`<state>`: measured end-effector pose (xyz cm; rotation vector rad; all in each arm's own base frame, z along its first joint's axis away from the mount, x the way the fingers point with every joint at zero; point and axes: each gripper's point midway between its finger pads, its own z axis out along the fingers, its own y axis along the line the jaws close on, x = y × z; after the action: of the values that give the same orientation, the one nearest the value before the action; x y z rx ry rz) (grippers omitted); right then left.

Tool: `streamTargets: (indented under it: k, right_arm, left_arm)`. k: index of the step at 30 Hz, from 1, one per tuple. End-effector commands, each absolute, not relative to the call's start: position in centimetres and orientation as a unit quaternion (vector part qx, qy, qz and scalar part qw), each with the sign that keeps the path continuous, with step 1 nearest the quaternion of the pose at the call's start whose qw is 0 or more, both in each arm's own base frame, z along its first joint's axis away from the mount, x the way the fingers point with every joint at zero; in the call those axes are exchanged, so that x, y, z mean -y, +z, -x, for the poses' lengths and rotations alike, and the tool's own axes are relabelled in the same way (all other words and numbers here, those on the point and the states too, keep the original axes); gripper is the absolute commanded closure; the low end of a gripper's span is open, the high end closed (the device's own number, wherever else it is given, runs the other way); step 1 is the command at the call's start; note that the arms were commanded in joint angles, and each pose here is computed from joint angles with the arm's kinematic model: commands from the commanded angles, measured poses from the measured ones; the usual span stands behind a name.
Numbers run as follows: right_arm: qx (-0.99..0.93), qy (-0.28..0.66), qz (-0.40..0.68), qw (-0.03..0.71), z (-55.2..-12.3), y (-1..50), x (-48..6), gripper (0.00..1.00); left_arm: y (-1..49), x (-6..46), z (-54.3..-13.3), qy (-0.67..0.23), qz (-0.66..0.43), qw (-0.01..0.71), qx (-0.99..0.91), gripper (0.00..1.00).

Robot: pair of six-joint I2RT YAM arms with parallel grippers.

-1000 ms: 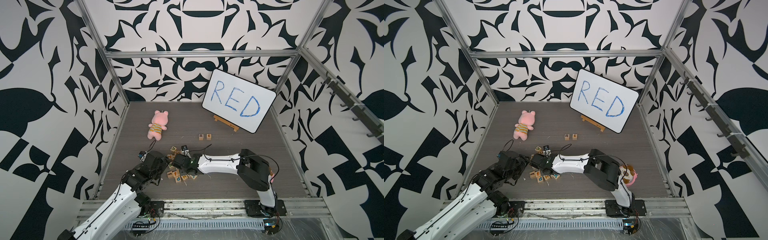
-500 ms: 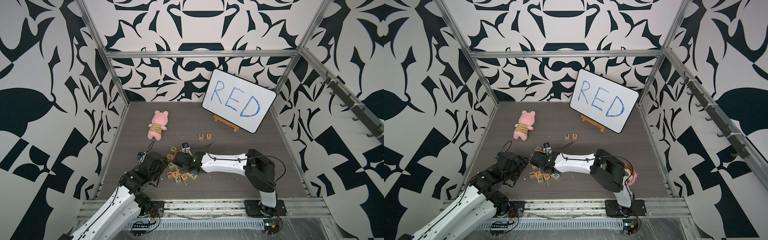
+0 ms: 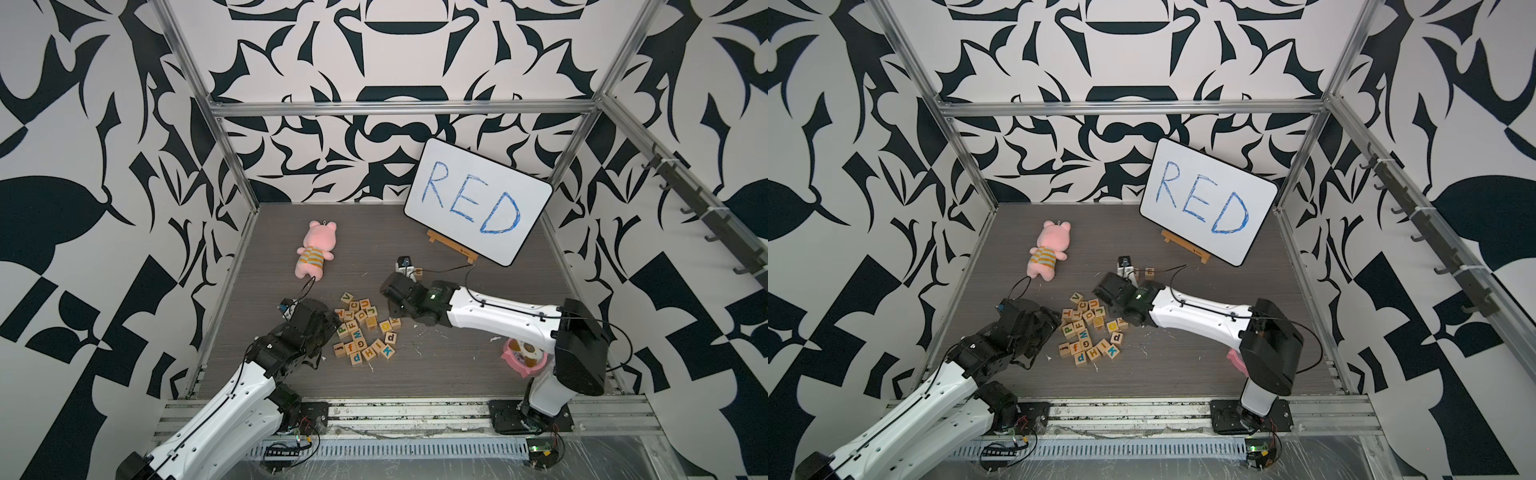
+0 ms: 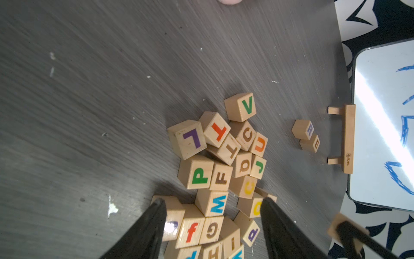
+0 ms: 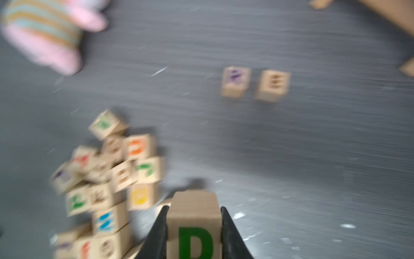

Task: Assemble the uppercase word "red" with letter blocks
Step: Place the letter block at the center of the board.

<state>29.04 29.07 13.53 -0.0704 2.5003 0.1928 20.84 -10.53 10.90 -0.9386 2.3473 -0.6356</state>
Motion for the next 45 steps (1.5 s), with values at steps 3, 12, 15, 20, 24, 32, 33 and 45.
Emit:
streamTargets:
  k: [3,12,15,20,24,32,33,45]
  right_arm:
    - [-0.942,0.03,-0.034,0.334,-33.4,14.1,-21.4,0.78]
    - [-0.955,0.043,-0.078,0.283,-38.5,8.9,-18.4,0.78]
    - [-0.958,0.036,-0.077,0.273,-39.5,7.6,-18.5,0.78]
    - [-0.961,0.04,-0.076,0.261,-40.5,6.0,-18.8,0.78]
    - [-0.964,0.04,-0.07,0.254,-41.1,5.1,-19.4,0.78]
    - [-0.965,0.033,-0.062,0.252,-42.3,4.1,-19.8,0.74]
    - [-0.965,0.03,-0.061,0.252,-42.4,4.1,-19.7,0.73]
    - [-0.964,0.031,-0.038,0.263,-42.9,5.3,-20.0,0.56]
  left_arm:
    - [12.8,12.3,-22.4,-0.271,0.305,0.283,-0.868,0.26]
    - [14.0,14.6,-23.1,-0.319,0.248,0.292,-0.867,0.21]
    - [14.2,15.2,-23.2,-0.328,0.233,0.292,-0.868,0.2]
    - [14.1,15.7,-23.3,-0.333,0.219,0.288,-0.871,0.19]
    - [14.1,16.4,-23.5,-0.341,0.208,0.283,-0.872,0.19]
    - [13.4,17.1,-23.7,-0.334,0.192,0.269,-0.883,0.17]
    - [13.3,17.1,-23.7,-0.332,0.193,0.27,-0.883,0.17]
    - [13.4,15.5,-23.6,-0.315,0.203,0.302,-0.877,0.0]
